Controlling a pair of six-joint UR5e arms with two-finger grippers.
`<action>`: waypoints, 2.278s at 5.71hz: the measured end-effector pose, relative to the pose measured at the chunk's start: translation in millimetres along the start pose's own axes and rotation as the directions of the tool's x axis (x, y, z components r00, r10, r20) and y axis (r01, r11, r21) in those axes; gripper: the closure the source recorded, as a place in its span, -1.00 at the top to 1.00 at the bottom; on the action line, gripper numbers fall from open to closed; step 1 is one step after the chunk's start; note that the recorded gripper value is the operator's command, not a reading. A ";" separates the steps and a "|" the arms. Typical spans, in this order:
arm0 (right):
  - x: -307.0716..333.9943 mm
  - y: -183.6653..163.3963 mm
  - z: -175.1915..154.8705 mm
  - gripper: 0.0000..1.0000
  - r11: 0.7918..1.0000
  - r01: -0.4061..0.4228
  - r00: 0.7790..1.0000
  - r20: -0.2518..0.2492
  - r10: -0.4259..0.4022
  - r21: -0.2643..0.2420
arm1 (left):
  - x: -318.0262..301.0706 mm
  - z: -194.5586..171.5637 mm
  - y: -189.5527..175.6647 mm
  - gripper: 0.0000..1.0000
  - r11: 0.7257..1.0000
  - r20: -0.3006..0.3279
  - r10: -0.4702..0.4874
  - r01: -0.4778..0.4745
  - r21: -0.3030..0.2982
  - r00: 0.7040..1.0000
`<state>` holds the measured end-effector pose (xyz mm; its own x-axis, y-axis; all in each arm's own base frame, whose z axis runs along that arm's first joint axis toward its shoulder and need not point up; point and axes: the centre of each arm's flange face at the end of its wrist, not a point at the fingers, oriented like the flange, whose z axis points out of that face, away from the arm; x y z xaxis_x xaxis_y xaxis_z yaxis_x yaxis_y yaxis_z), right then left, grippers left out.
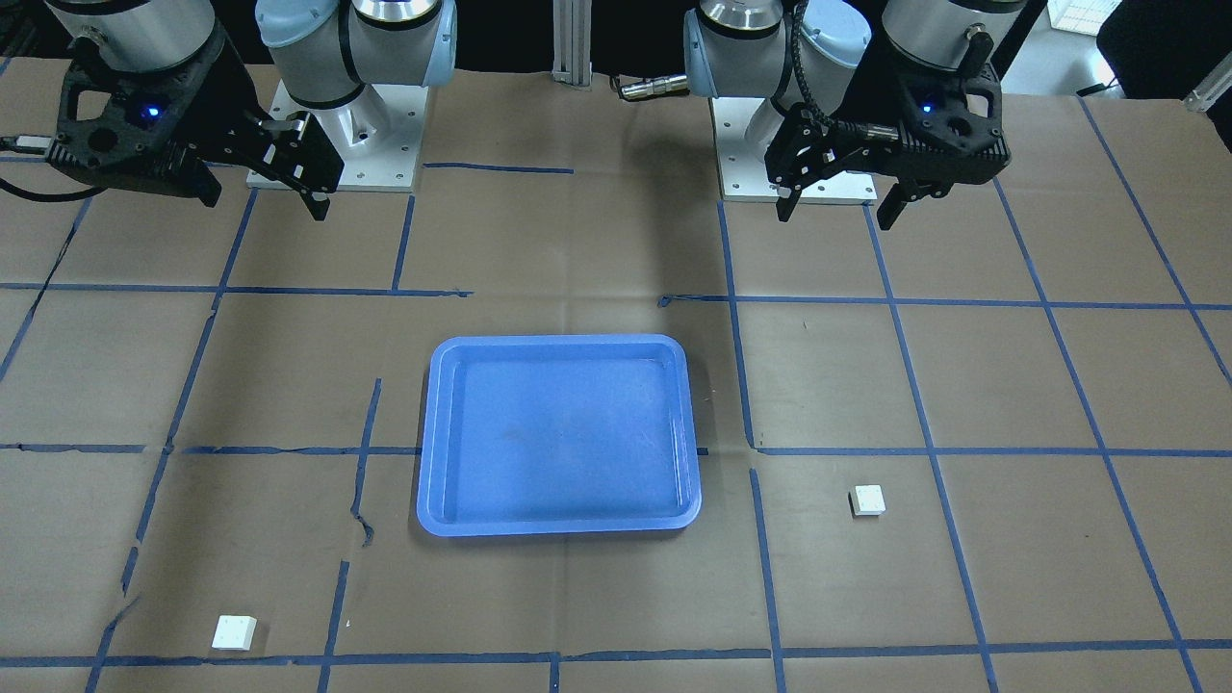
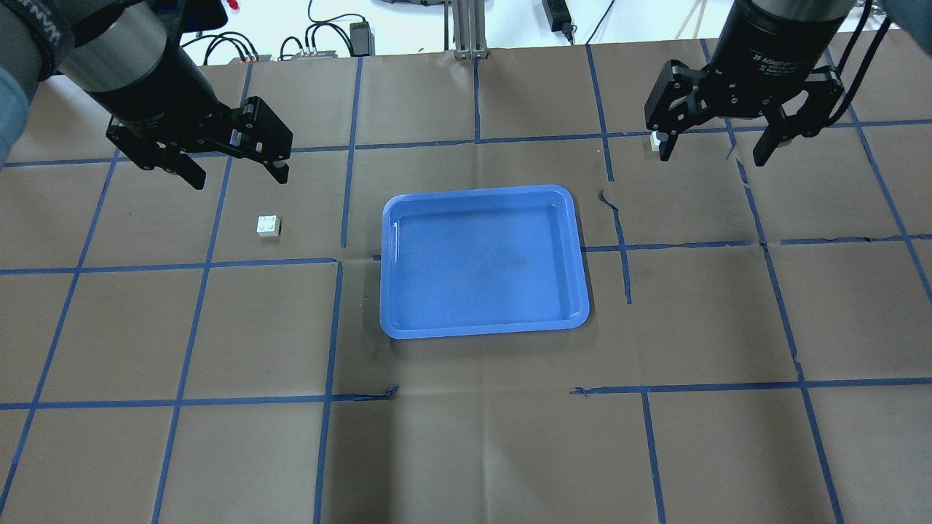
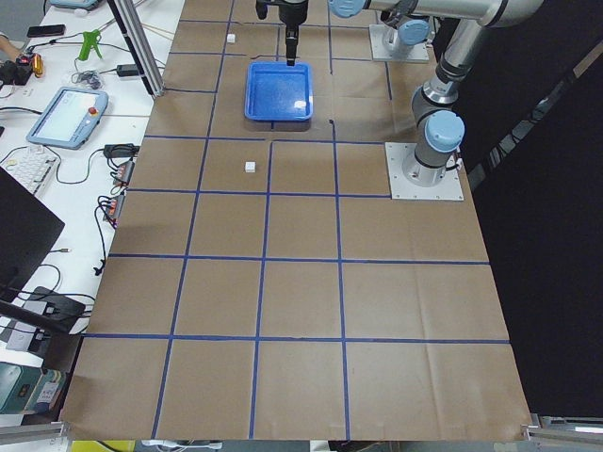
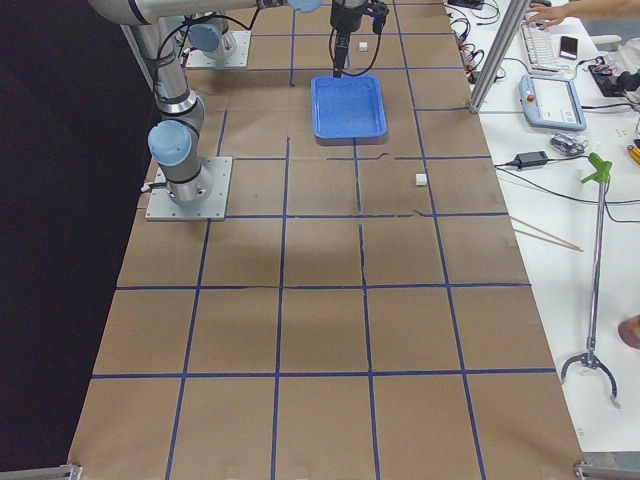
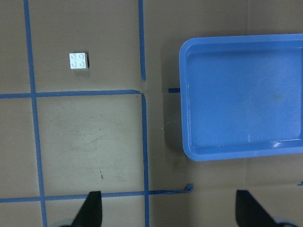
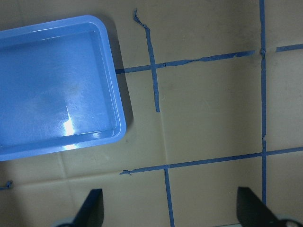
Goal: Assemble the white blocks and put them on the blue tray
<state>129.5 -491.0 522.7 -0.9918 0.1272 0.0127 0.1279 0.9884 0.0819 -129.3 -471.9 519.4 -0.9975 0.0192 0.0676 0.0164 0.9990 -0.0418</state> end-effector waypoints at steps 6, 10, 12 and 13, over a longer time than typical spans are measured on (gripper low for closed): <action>0.6 -1.2 1.5 1.00 1.000 0.017 1.000 -0.009 -0.017 -0.006 | -2.1 -6.8 0.0 0.97 1.000 -0.002 -0.006 0.006 0.014 1.000; 6.7 -19.5 1.9 1.00 0.877 0.479 0.878 -0.019 -0.479 0.044 | -45.4 14.9 -21.0 0.97 0.998 -0.003 -0.054 0.054 -0.018 0.999; 23.6 -56.0 14.6 0.99 0.606 0.793 0.609 -0.060 -0.791 0.062 | -93.5 76.9 -76.8 0.96 0.996 -0.007 -0.062 0.062 -0.069 0.998; 44.3 -77.6 22.7 0.98 0.466 0.883 0.469 -0.062 -0.881 0.050 | -118.3 120.5 -110.9 0.95 0.998 -0.005 -0.051 0.051 -0.041 0.999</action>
<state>75.6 -560.1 494.3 -0.5775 -0.8163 -0.0043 -0.8164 0.5776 -0.0006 -21.4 -589.9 395.9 -0.9967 -0.0320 0.0747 -0.0318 0.9995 0.0028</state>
